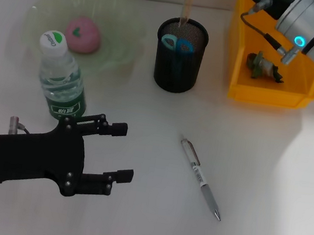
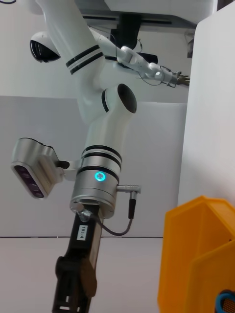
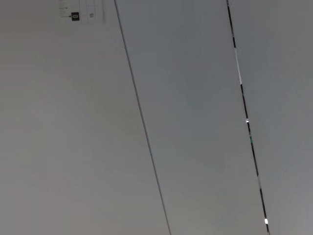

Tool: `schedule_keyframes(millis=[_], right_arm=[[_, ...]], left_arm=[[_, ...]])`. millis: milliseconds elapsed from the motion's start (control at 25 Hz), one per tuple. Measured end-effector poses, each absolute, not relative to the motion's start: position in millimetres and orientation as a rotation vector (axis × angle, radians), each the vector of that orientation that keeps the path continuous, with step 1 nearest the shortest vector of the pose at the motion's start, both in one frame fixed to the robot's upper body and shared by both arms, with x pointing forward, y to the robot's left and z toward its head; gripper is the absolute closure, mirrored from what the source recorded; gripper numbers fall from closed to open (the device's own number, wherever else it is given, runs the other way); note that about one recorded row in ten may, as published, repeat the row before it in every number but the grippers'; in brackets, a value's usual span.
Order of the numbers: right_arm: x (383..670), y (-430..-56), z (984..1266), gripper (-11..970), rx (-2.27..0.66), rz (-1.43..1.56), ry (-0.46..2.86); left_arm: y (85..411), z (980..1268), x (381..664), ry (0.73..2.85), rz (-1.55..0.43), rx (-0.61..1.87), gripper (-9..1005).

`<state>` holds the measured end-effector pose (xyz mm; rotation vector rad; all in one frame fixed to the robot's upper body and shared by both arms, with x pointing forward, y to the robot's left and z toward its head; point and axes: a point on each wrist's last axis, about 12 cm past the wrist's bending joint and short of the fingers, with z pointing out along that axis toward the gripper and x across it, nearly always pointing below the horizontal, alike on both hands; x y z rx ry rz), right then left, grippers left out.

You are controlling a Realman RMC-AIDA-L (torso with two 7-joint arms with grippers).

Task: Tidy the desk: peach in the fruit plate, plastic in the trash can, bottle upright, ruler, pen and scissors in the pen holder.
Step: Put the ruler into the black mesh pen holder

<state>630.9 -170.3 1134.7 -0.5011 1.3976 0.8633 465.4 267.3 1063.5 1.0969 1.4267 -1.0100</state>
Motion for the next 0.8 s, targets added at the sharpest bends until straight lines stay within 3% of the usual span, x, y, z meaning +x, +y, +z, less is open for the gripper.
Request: schedule_keyframes(millis=[800], right_arm=[[629,-169,1119,518,-0.613,0.716,1.412]], left_arm=[[265,1066,463,1.398,-1.036,1.108,231]])
